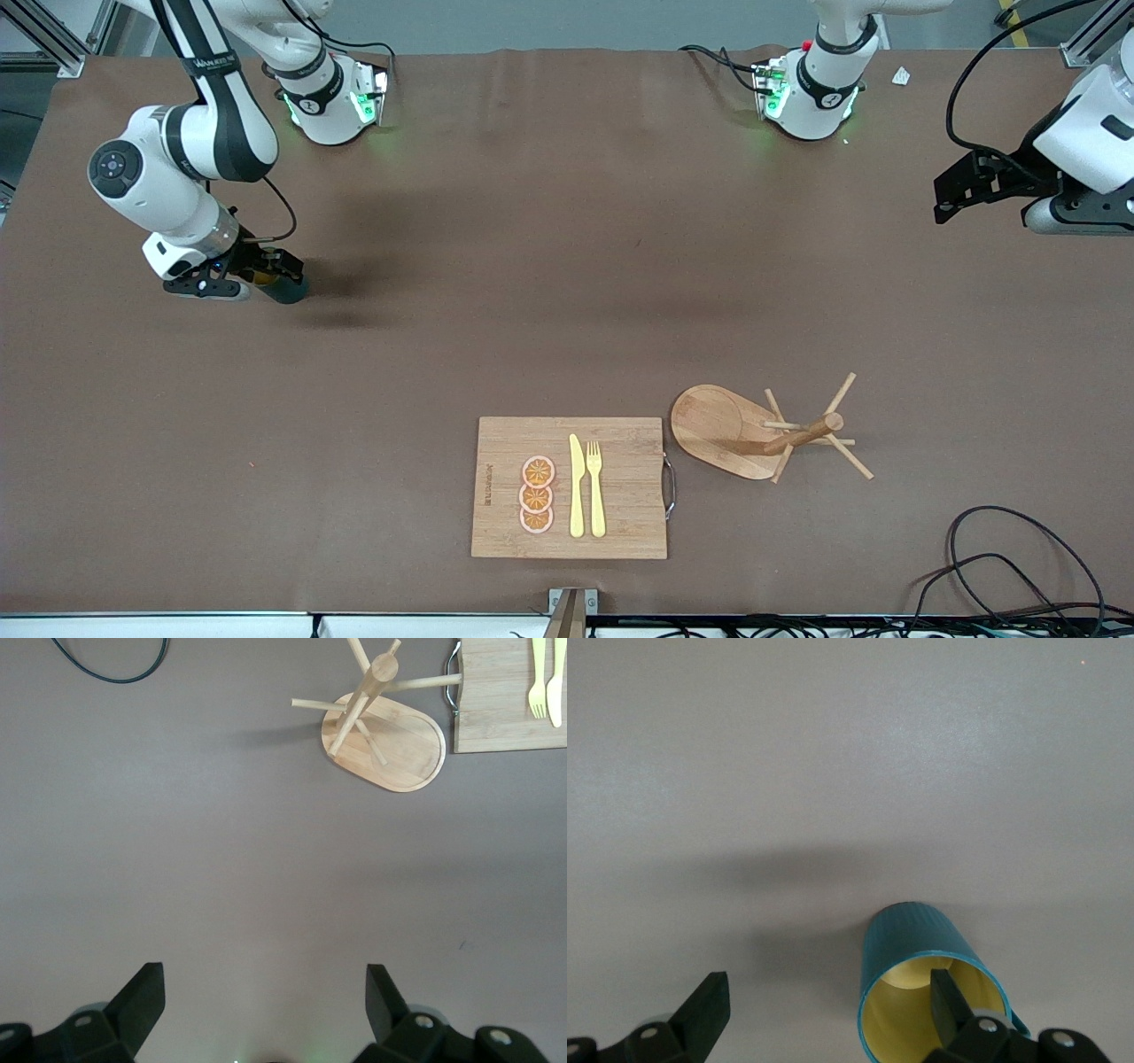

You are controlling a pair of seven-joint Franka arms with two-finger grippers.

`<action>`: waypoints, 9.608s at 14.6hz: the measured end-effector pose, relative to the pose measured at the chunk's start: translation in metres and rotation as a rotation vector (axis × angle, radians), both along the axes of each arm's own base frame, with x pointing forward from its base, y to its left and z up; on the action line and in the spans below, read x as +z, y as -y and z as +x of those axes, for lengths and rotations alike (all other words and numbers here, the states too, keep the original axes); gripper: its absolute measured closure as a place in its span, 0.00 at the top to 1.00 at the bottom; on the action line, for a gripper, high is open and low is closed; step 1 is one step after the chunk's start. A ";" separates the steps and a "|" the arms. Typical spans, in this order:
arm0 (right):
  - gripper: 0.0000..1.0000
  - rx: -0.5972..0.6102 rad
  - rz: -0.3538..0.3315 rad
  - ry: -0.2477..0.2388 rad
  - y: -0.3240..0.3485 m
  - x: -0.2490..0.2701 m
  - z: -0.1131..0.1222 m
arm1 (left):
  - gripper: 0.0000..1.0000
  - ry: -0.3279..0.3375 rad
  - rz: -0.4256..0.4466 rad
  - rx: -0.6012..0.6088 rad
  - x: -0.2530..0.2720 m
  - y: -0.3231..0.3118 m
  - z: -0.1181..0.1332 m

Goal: Pass cup and hang on rack
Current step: 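Close the right gripper on the teal mug's rim, then lift the teal mug with the right gripper toward the table middle, then lower the mug and open the right gripper while the left gripper approaches, then withdraw the right gripper while the left gripper moves above the mug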

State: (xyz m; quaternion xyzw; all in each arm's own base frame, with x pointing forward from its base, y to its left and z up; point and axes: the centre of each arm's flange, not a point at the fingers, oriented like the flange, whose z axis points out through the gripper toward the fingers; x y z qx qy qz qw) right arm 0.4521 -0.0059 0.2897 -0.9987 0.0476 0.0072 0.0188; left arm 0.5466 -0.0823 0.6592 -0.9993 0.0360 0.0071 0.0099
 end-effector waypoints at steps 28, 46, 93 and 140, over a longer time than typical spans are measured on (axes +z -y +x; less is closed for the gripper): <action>0.04 -0.040 -0.001 -0.020 0.012 -0.043 -0.031 | 1.00 0.005 -0.001 -0.011 0.002 0.006 -0.002; 0.04 -0.298 0.039 0.026 -0.207 0.094 0.015 | 1.00 -0.007 0.000 -0.012 -0.003 0.006 0.000; 0.20 -0.575 -0.015 -0.006 -0.622 -0.026 -0.020 | 1.00 -0.018 0.001 0.029 -0.021 0.009 0.013; 1.00 0.128 -0.085 0.017 0.035 0.315 0.113 | 1.00 0.609 0.270 0.766 -0.349 0.536 -0.275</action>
